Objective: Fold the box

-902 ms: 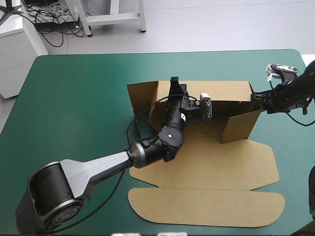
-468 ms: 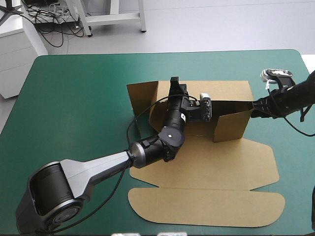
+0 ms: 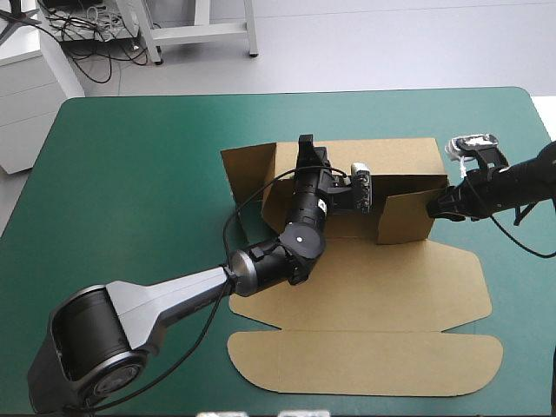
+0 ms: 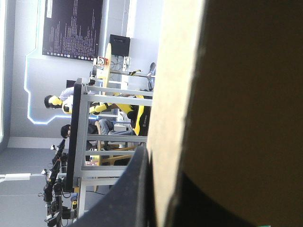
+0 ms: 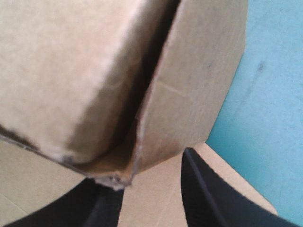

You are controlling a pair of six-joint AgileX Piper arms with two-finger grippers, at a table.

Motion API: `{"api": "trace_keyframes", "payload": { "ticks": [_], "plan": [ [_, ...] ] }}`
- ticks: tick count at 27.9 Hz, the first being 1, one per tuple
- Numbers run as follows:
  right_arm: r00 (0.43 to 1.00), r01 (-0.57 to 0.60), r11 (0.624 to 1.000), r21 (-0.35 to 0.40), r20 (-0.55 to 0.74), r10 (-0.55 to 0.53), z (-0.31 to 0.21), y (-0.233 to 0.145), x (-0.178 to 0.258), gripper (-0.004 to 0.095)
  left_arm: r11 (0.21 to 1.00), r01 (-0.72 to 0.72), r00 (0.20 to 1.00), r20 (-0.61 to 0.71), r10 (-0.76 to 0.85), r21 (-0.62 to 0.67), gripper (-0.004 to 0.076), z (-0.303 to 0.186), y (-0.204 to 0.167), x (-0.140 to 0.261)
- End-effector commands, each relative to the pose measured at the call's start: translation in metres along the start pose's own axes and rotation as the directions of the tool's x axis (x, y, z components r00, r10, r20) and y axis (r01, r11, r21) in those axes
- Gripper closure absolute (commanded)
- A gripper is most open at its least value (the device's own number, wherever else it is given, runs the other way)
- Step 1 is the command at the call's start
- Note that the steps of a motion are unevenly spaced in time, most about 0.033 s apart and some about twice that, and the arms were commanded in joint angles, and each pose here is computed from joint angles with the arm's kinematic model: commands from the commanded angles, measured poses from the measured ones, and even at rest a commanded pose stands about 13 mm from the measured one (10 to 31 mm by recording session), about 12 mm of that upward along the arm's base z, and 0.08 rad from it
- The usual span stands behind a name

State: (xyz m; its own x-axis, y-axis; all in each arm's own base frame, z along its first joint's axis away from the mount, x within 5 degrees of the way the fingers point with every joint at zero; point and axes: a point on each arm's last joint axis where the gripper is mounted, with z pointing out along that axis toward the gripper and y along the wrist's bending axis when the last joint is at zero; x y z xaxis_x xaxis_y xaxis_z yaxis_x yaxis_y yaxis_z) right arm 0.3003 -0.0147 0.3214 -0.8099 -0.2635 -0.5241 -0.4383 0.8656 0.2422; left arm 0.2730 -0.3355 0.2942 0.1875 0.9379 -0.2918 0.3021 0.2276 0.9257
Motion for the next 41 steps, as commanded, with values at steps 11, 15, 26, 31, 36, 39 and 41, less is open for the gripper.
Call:
{"api": "trace_keyframes", "payload": {
  "ticks": [11, 15, 26, 31, 36, 39, 41],
  "plan": [
    [0.949, 0.211, 0.977, 0.009, 0.237, -0.207, -0.016, 0.012, -0.022, 0.0559, 0.998, 0.065, 0.998, -0.006, -0.065, -0.017, 0.0734, -0.011, 0.023, 0.000],
    [0.921, 0.281, 0.960, 0.000, 0.282, -0.270, -0.016, 0.015, -0.025, 0.0558, 0.998, 0.065, 0.998, -0.004, -0.065, -0.016, 0.0734, -0.011, 0.023, 0.000],
    [0.971, 0.095, 0.990, -0.108, 0.230, -0.068, 0.021, -0.007, -0.027, 0.0551, 0.999, 0.046, 0.999, -0.004, -0.046, -0.013, 0.0734, -0.011, 0.023, 0.000],
    [0.954, 0.140, 0.975, -0.172, 0.288, -0.086, 0.025, -0.005, -0.032, 0.0434, 0.999, 0.032, 1.000, 0.002, -0.032, -0.009, 0.0734, -0.011, 0.022, -0.001],
    [0.911, 0.291, 0.945, -0.147, 0.343, -0.227, 0.023, -0.002, -0.034, 0.0413, 1.000, -0.010, 1.000, 0.001, 0.010, -0.008, 0.0734, -0.011, 0.022, -0.001],
    [0.882, 0.352, 0.929, -0.113, 0.372, -0.289, 0.023, -0.003, -0.036, 0.0413, 1.000, -0.028, 1.000, 0.000, 0.028, -0.006, 0.0734, -0.011, 0.022, -0.001],
    [0.870, 0.359, 0.929, -0.086, 0.392, -0.300, 0.025, -0.005, -0.038, 0.0413, 0.999, -0.035, 0.999, 0.000, 0.035, -0.006, 0.0734, -0.011, 0.022, -0.001]
  ]
}}
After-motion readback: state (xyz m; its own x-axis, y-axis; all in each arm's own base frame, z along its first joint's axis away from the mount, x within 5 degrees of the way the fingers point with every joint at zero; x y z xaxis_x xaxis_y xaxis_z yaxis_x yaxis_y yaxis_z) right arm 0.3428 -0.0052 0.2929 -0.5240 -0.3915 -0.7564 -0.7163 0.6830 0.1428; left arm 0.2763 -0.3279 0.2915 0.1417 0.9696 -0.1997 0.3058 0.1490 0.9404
